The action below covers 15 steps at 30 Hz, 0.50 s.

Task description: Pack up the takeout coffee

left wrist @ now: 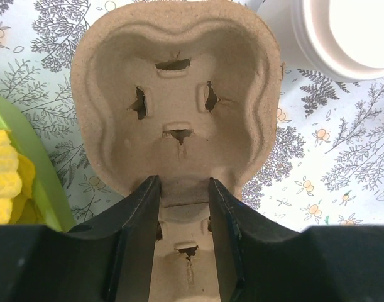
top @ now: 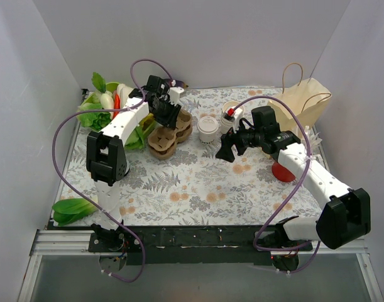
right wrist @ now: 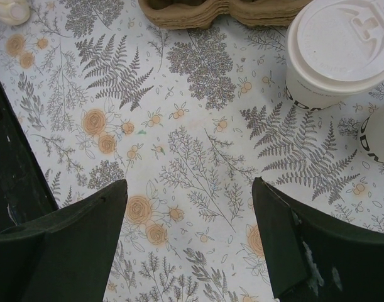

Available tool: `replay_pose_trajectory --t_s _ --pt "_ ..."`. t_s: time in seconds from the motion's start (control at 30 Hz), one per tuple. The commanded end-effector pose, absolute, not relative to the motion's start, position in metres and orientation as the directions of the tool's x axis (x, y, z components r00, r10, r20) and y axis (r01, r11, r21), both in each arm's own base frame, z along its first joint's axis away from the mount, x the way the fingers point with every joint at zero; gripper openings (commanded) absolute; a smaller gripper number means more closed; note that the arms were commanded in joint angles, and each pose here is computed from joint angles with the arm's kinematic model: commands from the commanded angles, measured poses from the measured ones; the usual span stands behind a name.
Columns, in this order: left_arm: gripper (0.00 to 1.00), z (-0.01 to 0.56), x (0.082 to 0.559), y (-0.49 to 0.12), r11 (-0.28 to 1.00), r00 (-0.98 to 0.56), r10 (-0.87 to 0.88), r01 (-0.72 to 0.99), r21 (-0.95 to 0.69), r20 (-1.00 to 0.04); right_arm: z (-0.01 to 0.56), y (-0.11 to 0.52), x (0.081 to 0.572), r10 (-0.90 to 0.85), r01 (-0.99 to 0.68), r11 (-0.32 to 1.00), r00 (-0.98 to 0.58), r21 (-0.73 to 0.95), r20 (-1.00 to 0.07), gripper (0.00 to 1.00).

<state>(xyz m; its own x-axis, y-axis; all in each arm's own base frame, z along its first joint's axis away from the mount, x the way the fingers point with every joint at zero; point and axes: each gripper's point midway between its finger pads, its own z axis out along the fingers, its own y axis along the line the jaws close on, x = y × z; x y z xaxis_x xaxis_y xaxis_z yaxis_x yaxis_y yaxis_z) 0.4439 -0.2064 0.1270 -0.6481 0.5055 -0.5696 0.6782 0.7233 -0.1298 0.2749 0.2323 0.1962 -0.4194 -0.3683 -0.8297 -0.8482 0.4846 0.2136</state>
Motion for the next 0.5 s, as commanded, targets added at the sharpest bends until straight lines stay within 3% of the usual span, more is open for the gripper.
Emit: replay_pose_trajectory --t_s 0.0,0.27,0.47 --pt "0.07 0.183 0.437 -0.208 0.710 -0.583 0.478 0.696 -0.101 -0.657 0.212 0.236 0.283 -0.353 -0.863 0.472 -0.375 0.183 -0.857 0.88" --pt "0.03 0.248 0.396 -0.208 0.641 -0.489 0.467 0.761 -0.099 -0.737 0.211 0.231 0.279 -0.367 -0.862 0.477 -0.372 0.171 -0.853 0.88" --pt "0.01 0.210 0.318 -0.181 0.540 -0.490 0.608 0.832 -0.127 -0.624 0.217 0.229 0.281 -0.385 -0.870 0.474 -0.343 0.136 -0.857 0.87"
